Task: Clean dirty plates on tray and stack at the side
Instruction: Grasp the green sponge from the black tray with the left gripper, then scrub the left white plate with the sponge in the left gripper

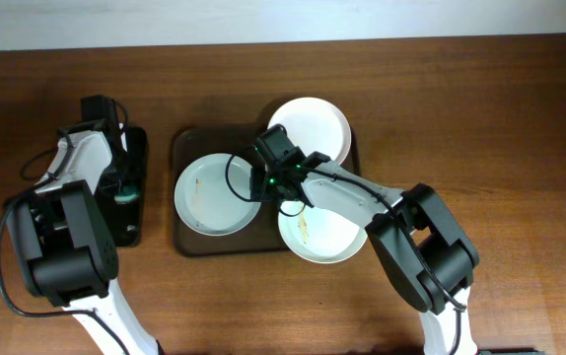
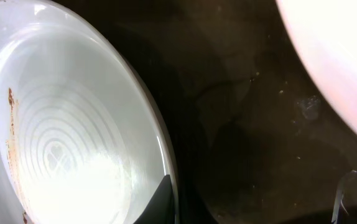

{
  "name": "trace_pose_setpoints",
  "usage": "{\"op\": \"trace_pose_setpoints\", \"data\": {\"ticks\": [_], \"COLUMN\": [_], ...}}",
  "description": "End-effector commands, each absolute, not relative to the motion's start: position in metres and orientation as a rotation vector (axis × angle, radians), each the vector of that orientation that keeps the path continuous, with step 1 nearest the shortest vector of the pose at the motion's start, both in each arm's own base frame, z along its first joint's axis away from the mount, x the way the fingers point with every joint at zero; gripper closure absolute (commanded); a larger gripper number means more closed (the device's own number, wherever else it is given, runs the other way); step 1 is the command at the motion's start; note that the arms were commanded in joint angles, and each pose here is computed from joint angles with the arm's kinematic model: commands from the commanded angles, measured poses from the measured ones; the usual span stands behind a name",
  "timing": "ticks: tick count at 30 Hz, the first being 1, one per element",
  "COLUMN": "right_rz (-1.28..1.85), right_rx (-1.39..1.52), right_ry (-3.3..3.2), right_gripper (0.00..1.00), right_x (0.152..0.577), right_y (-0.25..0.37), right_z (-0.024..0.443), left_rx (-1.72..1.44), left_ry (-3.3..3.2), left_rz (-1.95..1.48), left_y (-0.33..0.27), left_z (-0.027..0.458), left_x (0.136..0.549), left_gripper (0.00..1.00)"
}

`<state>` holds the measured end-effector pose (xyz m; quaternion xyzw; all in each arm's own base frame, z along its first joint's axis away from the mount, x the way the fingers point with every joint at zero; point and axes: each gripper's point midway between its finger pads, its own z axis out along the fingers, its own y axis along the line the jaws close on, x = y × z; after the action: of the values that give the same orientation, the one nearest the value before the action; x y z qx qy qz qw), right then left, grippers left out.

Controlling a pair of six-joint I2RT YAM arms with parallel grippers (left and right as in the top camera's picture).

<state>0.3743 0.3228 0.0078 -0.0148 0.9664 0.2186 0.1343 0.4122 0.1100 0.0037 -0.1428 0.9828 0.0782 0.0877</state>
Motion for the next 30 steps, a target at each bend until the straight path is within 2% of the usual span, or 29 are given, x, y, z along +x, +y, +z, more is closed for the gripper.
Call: {"op": "trace_pose_setpoints", "data": {"ticks": [1, 3, 8, 11, 16, 19, 21, 27, 28, 30], "right_rz": [0.624, 0.628, 0.638, 0.666, 0.717, 0.715, 0.717, 0.719, 0.719, 0.722], "right_rx": [-0.039, -0.04, -0.043, -0.055, -0.066, -0.072, -0.072, -0.073, -0.072, -0.074], "right_ry": [2.811, 2.807, 2.792, 2.798, 2.801, 2.801, 2.797, 2.796, 2.796, 2.797], "right_gripper": [0.96, 0.96, 0.96, 0.96, 0.96, 0.96, 0.96, 0.96, 0.96, 0.96], "right_x": [0.374, 0.375, 0.378, 0.377, 0.38, 0.38, 0.381, 0.381, 0.381, 0.381], "right_y": [0.326, 0.326, 0.329, 0.329, 0.326, 0.326, 0.326, 0.327, 0.327, 0.327], "right_z": [0.002, 0.003, 0.006, 0.007, 0.009, 0.009, 0.009, 0.009, 0.009, 0.009], "left_rx": [-0.435, -0.434, -0.361, -0.236, -0.22, -0.152, -0.085, 0.125, 0.15, -0.008], "left_ry": [2.947, 2.932, 2.819, 2.835, 2.848, 2.892, 2.918, 3.004, 2.998, 2.996], "left_rz": [0.245, 0.233, 0.259, 0.308, 0.34, -0.136, -0.307, -0.382, -0.374, -0.243], "left_y": [0.113, 0.113, 0.117, 0.117, 0.12, 0.061, 0.025, -0.073, -0.079, -0.066], "left_z": [-0.005, 0.018, 0.132, 0.15, 0.149, 0.142, 0.141, 0.054, 0.043, 0.02], "left_x": [0.413, 0.419, 0.429, 0.416, 0.413, 0.409, 0.403, 0.374, 0.371, 0.37], "left_gripper": [0.99, 0.99, 0.99, 0.99, 0.99, 0.99, 0.99, 0.99, 0.99, 0.99]}}
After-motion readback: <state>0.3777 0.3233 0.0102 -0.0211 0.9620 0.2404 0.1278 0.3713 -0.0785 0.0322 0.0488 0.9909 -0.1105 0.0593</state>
